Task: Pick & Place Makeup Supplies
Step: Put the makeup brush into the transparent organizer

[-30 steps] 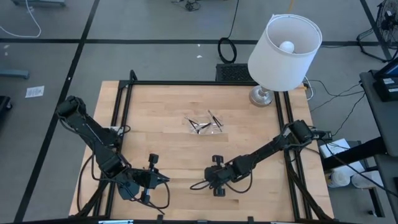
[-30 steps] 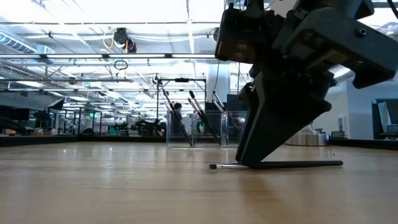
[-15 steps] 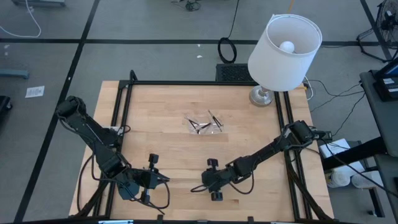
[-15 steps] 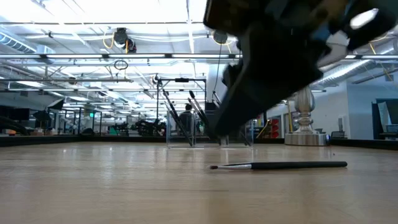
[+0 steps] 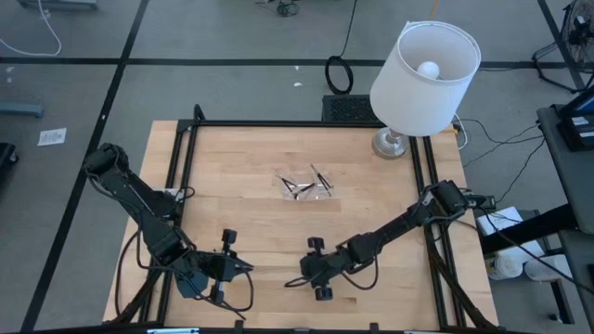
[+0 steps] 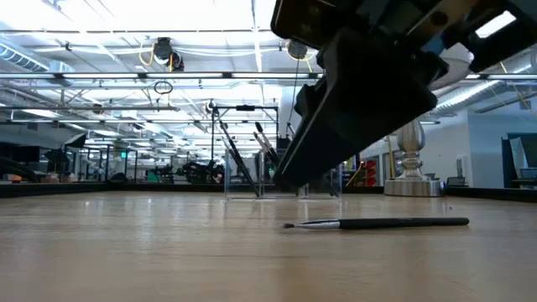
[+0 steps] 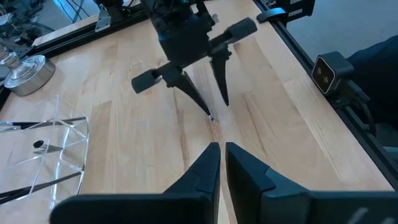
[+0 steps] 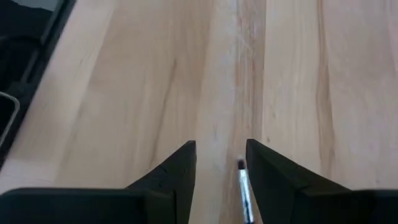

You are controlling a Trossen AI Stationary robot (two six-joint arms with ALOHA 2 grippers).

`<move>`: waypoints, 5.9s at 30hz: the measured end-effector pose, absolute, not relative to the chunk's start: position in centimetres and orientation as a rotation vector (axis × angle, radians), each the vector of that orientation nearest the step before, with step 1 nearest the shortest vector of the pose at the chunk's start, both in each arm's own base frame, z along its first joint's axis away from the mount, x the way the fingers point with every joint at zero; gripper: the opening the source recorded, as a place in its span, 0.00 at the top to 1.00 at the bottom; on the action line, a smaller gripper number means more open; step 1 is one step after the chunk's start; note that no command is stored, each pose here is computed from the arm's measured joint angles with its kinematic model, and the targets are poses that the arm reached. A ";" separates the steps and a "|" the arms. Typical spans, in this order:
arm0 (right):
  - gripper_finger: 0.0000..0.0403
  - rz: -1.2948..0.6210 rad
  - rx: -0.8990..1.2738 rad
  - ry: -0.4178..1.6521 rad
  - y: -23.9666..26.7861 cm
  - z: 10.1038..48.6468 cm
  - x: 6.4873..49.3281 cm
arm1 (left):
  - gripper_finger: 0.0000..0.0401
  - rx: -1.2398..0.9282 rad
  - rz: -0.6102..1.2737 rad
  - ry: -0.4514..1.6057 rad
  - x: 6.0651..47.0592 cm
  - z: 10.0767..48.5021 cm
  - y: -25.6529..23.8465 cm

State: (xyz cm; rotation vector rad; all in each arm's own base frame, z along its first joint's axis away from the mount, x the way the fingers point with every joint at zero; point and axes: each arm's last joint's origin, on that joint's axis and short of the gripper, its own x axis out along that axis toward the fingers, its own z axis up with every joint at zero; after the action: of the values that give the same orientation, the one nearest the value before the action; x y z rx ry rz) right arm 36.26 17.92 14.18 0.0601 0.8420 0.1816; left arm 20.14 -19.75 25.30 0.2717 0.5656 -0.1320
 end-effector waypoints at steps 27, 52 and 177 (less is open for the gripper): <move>0.69 0.111 0.007 1.021 16.5 10.6 36.1 | 0.91 0.274 -0.132 0.569 20.1 25.3 -19.7; 1.00 0.150 0.021 1.023 15.8 11.1 37.9 | 0.91 0.273 -0.132 0.568 20.1 25.3 -19.7; 0.83 0.049 -0.020 1.188 16.6 10.3 40.4 | 0.91 0.259 -0.127 0.580 20.2 25.2 -19.6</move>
State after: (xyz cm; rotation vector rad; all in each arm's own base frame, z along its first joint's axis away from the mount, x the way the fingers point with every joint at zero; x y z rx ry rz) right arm 40.40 16.58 10.35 -0.0198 1.1875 0.0486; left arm 20.23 -19.57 25.18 0.2585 0.5796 -0.1266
